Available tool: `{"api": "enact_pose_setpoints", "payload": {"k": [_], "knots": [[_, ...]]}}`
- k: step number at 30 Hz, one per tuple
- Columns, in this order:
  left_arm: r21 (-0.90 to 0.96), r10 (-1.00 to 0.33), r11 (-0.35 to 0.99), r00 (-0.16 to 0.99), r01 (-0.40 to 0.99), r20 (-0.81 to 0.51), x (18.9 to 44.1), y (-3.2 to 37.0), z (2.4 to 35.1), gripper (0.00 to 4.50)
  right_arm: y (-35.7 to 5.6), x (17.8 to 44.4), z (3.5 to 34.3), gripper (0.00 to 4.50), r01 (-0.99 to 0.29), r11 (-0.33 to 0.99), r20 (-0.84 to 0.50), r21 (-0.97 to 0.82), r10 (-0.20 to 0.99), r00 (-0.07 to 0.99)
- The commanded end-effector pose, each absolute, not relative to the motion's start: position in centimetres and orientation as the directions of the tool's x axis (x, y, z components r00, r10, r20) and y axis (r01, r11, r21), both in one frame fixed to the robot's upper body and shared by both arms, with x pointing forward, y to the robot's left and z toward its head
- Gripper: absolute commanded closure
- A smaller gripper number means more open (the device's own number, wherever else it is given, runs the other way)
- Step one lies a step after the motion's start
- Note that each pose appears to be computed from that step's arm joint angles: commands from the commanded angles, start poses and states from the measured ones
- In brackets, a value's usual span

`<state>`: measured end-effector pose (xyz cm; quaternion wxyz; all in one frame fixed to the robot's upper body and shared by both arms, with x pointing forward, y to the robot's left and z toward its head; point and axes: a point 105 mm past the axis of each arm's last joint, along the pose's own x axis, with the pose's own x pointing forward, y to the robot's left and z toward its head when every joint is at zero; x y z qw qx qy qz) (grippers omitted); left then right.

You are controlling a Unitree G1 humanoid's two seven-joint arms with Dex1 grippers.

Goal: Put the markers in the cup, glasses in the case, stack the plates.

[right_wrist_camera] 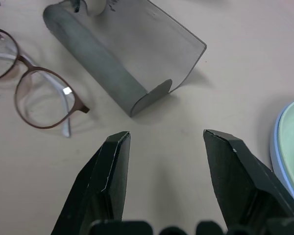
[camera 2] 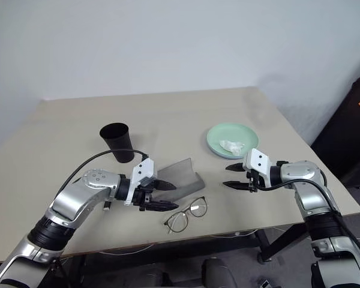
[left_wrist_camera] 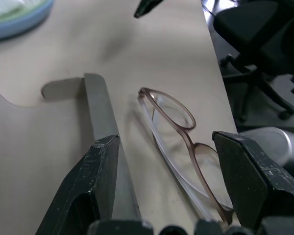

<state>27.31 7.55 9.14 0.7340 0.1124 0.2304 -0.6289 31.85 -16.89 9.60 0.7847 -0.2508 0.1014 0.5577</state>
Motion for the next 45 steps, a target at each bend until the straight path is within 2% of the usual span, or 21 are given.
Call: {"api": "enact_pose_setpoints", "payload": {"k": [1, 15, 24, 33, 45], "knots": [[-0.164, -0.873, 0.171, 0.072, 0.971, -0.482, 27.6, 6.6, 10.0, 1.31, -16.6, 32.4, 10.5, 1.93, -0.906, 0.262, -0.404, -0.333, 0.828, 0.388], [-0.244, -0.85, 0.103, -0.042, 0.964, -0.525, 26.3, 5.0, 9.1, 1.31, -16.2, 32.6, 10.3, 1.93, -0.887, 0.294, -0.379, -0.357, 0.822, 0.425], [-0.274, -0.837, 0.115, -0.055, 0.955, -0.544, 26.6, 4.2, 8.4, 1.31, -15.9, 31.1, 11.2, 1.93, -0.932, 0.225, -0.337, -0.283, 0.887, 0.316], [-0.282, -0.825, 0.134, -0.05, 0.95, -0.562, 27.1, 3.9, 7.8, 1.31, -15.8, 29.9, 10.7, 1.93, -0.964, 0.155, -0.326, -0.217, 0.919, 0.221], [-0.266, -0.824, 0.135, -0.041, 0.954, -0.566, 28.0, 3.1, 7.6, 1.31, -15.4, 27.7, 10.5, 1.93, -0.962, 0.15, -0.29, -0.23, 0.933, 0.215]]}}
